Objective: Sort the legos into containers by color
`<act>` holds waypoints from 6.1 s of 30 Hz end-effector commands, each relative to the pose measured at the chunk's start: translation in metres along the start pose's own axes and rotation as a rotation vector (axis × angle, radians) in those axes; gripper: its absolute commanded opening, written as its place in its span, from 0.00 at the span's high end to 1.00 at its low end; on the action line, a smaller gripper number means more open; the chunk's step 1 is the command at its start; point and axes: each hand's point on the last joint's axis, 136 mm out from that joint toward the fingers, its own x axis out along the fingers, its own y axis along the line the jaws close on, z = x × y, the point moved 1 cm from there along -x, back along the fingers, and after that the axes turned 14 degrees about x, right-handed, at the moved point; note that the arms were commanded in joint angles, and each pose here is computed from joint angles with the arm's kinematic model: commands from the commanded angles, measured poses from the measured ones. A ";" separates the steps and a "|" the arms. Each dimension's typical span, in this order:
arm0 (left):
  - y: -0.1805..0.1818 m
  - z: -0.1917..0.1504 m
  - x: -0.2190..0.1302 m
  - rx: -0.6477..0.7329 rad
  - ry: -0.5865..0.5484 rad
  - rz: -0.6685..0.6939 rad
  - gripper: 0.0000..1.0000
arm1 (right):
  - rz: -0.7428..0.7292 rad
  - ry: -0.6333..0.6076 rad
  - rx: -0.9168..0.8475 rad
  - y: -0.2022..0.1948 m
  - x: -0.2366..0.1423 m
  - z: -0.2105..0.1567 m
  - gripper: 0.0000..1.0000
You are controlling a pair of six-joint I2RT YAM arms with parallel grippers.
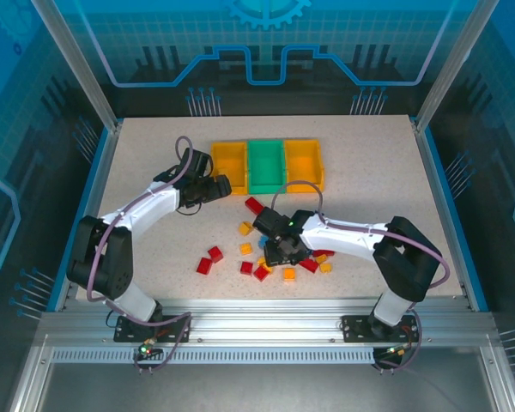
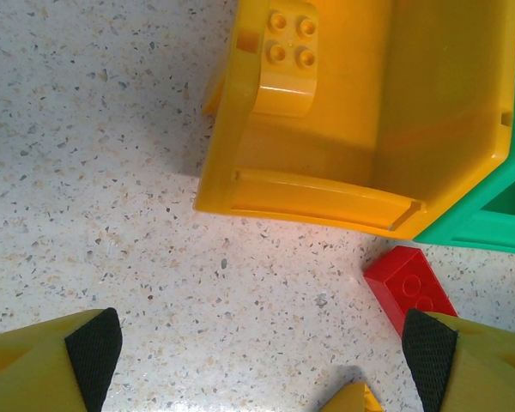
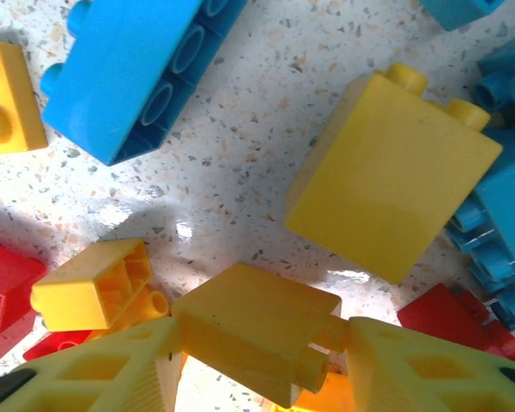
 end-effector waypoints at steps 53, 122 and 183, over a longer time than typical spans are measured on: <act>0.005 -0.015 -0.011 -0.031 -0.005 0.004 0.11 | -0.110 -0.008 -0.036 -0.007 0.005 0.006 0.54; -0.012 -0.171 -0.025 0.121 0.280 0.092 0.11 | 0.553 -0.136 0.074 0.175 -0.050 0.260 0.33; -0.104 0.019 -0.014 0.333 0.007 0.036 0.64 | 0.195 -0.261 0.046 -0.045 -0.078 0.163 0.29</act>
